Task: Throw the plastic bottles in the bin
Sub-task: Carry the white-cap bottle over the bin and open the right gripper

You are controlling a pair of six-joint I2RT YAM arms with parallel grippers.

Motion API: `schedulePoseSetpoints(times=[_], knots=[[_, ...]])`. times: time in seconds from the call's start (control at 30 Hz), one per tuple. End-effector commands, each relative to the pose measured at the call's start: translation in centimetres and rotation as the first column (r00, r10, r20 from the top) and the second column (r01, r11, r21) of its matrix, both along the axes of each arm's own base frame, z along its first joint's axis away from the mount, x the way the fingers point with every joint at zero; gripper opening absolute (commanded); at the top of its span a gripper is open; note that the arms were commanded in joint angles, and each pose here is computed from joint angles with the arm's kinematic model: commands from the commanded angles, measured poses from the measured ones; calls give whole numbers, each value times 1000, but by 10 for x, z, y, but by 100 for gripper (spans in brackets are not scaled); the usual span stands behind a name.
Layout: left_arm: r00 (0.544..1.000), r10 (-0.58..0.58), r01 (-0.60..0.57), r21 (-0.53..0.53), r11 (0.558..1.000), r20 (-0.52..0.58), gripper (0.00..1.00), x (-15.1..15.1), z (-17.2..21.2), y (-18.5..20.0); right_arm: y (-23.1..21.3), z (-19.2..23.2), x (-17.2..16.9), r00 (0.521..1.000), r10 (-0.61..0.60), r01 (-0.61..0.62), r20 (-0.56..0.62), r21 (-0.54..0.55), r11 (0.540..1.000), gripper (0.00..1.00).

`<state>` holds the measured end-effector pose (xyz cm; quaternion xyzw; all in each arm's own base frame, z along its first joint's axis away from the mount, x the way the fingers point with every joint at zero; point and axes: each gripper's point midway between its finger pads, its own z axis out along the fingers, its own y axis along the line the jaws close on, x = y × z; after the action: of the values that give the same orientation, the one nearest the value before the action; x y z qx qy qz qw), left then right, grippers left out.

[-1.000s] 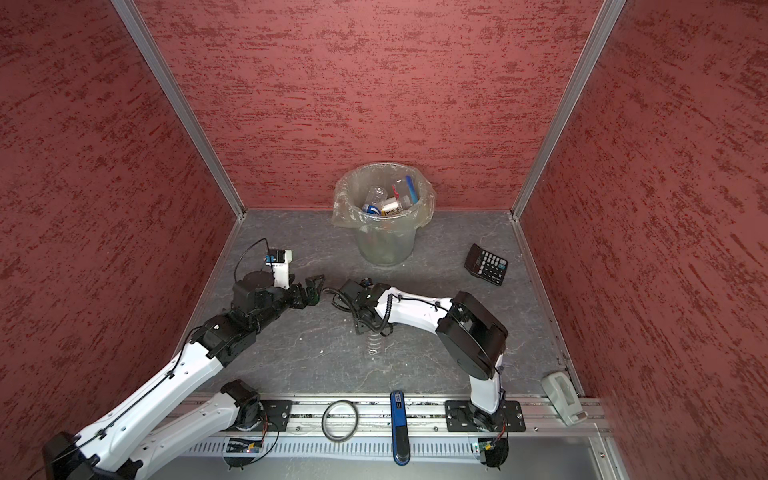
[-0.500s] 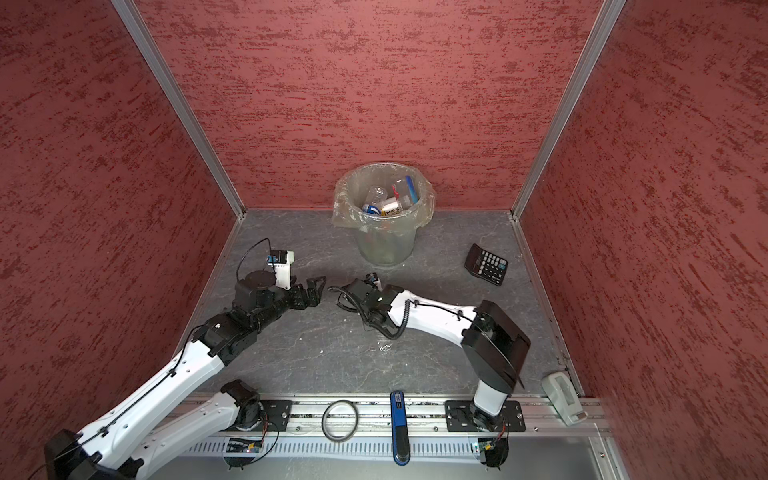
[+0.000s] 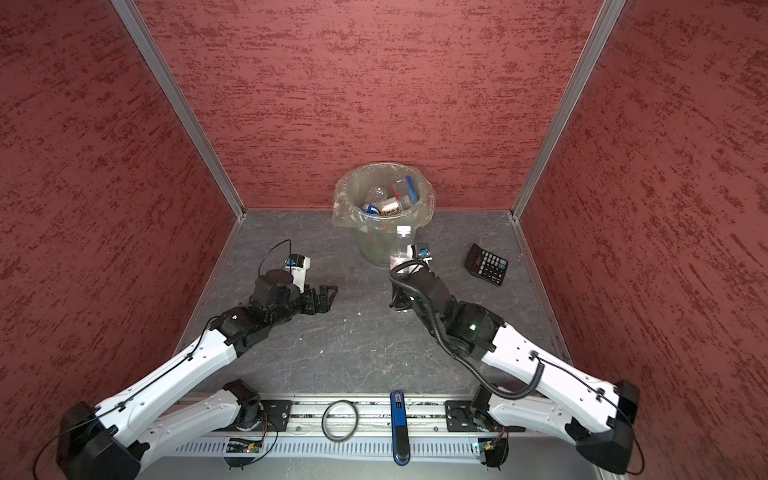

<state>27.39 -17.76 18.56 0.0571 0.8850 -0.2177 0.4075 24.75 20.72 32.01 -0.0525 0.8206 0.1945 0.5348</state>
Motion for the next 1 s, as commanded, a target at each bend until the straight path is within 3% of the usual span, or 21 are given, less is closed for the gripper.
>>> schedulePoseSetpoints(times=[0.0,0.23,0.47,0.53,0.63,0.77,0.87,0.97], knots=[[999,-43,43,-7,999,-4,99,-1,8,-13,-18,49,-4,987,-32,19,157,84,996,56],[997,-74,74,2,997,-31,99,-1,2,-26,-32,105,-2,951,-79,54,297,92,994,56],[996,-77,77,4,997,-38,99,-4,0,-28,-17,162,33,895,-169,172,413,30,985,59],[996,-79,79,1,997,-42,99,-5,-1,-29,-9,177,61,888,-174,179,426,31,983,60],[996,-81,80,-10,997,-47,99,-8,-3,-30,-4,194,134,895,-187,171,405,77,982,62],[996,-81,81,-21,997,-39,99,-10,2,-31,7,192,252,937,-171,153,305,83,985,88],[997,-70,70,-19,997,-23,99,-13,7,-27,15,200,281,942,-141,110,304,117,987,99],[998,-57,56,-14,998,-14,99,-17,9,-21,10,189,284,948,-168,145,269,105,984,99]])
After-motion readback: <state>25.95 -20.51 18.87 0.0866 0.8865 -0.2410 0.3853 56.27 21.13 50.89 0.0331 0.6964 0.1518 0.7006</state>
